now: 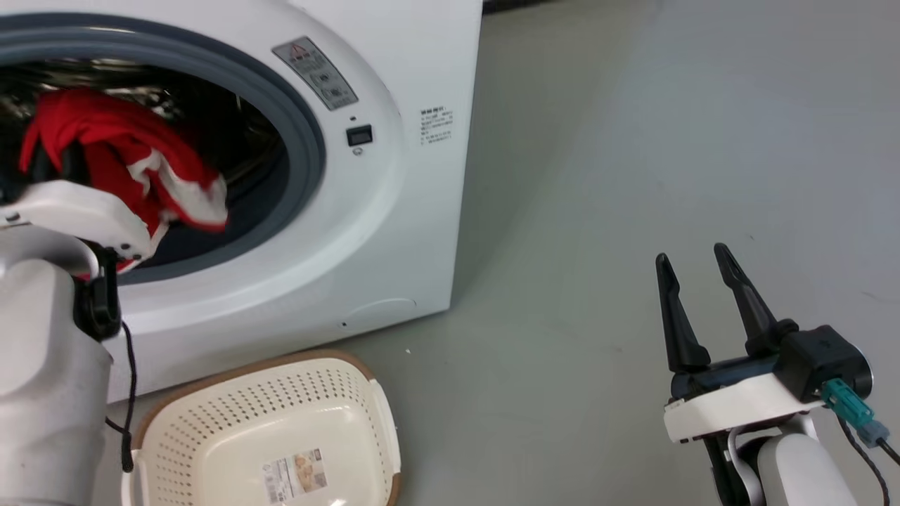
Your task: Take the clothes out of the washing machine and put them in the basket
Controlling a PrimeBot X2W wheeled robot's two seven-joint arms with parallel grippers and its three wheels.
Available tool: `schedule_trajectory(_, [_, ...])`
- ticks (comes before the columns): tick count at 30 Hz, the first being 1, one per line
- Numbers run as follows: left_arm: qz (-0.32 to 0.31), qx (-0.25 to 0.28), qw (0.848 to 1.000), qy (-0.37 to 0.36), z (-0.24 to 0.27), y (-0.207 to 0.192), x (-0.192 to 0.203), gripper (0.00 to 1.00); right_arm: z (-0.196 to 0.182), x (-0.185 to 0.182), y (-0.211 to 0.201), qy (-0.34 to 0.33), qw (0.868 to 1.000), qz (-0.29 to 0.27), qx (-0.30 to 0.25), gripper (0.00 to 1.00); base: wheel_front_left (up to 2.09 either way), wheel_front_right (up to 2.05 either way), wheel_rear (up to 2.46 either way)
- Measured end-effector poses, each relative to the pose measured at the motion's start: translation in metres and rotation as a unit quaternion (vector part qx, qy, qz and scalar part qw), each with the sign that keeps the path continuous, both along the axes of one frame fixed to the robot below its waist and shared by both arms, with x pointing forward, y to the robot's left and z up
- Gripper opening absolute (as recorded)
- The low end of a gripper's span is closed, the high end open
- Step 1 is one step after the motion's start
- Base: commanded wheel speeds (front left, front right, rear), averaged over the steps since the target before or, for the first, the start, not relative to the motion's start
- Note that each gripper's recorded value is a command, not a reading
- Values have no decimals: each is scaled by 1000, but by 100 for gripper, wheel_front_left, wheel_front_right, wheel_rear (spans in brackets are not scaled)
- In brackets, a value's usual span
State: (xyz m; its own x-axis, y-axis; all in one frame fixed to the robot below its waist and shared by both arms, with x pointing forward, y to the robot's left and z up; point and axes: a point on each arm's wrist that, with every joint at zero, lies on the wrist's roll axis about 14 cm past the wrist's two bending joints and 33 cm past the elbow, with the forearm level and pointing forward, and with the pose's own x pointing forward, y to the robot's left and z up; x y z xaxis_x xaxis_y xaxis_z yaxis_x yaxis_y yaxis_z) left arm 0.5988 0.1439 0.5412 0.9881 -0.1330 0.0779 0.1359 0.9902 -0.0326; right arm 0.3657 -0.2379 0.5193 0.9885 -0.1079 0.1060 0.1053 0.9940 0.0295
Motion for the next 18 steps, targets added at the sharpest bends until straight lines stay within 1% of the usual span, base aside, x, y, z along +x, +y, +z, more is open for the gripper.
schedule_trajectory(6, [1,-10,998,-67,40,7,-37,0,8,-4,8,-15,1000,11,0,100,0,0,0])
schedule_trajectory(12, [2,-16,994,-112,63,10,-80,0,12,-3,21,-20,999,31,-1,100,0,0,0])
schedule_trajectory(15, [7,-20,993,-114,62,14,-105,0,12,-4,27,-20,999,40,-1,100,0,0,0])
schedule_trajectory(18, [12,-24,995,-99,51,14,-130,0,15,-1,35,-22,998,52,-2,100,0,0,0])
